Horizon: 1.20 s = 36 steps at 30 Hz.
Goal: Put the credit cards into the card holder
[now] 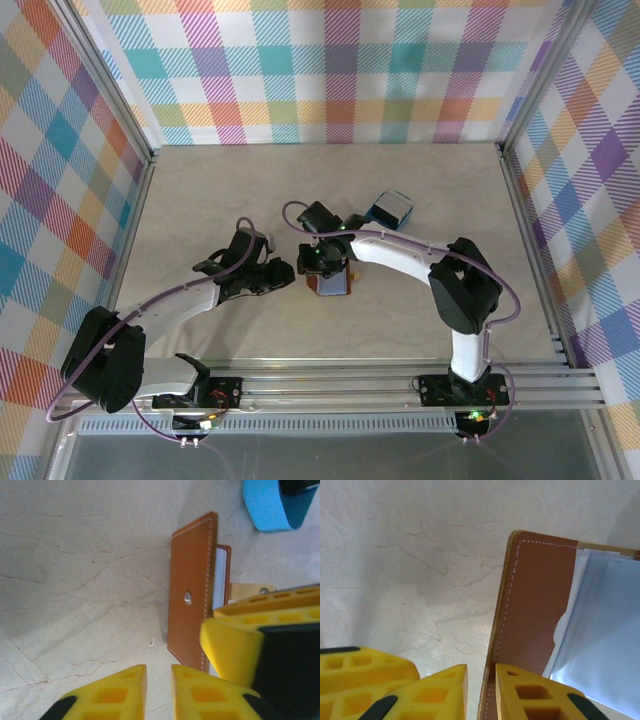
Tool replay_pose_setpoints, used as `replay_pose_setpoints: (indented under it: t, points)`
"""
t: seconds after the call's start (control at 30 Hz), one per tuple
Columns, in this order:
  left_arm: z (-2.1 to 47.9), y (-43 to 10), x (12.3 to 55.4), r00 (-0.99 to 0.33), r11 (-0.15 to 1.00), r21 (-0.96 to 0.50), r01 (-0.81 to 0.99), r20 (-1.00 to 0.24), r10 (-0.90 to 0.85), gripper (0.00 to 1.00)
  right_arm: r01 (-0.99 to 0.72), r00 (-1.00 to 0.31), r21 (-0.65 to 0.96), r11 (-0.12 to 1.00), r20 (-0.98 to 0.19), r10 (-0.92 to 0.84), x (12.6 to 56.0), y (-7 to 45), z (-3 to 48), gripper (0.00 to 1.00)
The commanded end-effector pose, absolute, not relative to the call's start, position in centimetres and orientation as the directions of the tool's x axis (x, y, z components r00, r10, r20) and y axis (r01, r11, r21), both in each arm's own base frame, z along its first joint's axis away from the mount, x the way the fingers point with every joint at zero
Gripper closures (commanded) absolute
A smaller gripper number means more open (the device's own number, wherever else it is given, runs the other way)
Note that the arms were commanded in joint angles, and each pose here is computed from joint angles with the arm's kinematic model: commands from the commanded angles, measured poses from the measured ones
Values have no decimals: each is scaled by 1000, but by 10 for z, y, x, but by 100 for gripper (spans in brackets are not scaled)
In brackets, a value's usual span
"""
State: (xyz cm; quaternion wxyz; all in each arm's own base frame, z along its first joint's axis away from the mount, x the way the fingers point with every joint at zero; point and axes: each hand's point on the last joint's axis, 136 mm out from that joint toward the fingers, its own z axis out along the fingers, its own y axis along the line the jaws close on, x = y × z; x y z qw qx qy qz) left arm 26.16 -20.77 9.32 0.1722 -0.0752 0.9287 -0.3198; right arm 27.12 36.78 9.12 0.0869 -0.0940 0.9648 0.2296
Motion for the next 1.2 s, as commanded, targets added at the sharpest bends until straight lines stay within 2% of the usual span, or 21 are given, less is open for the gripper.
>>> replay_pose_setpoints:
  t: [0.0,0.13,0.37,0.57,0.8,0.97,1.17]
  points:
    - [97,-213,255,-935,733,-679,-31,-240,-261,85,-204,-974,475,856,-184,-130,273,378,89,78]
    - [98,-222,253,-936,678,-735,-26,-221,-276,89,-192,-978,497,846,-170,-122,274,381,85,77]
    - [99,-230,256,-937,642,-766,-5,-222,-271,89,-174,-982,525,833,-152,-109,274,379,80,77]
    - [100,-230,262,-927,641,-768,6,-245,-285,84,-171,-983,535,827,-147,-108,275,378,79,77]
    - [87,-232,266,-928,646,-763,-6,-237,-288,83,-175,-983,543,821,-149,-111,274,378,81,77]
    - [83,-229,266,-924,658,-753,-5,-248,-291,83,-189,-978,534,824,-181,-106,273,371,89,73]
    - [77,-228,264,-927,665,-747,-15,-238,-288,83,-176,-972,497,850,-222,-71,272,343,92,63]
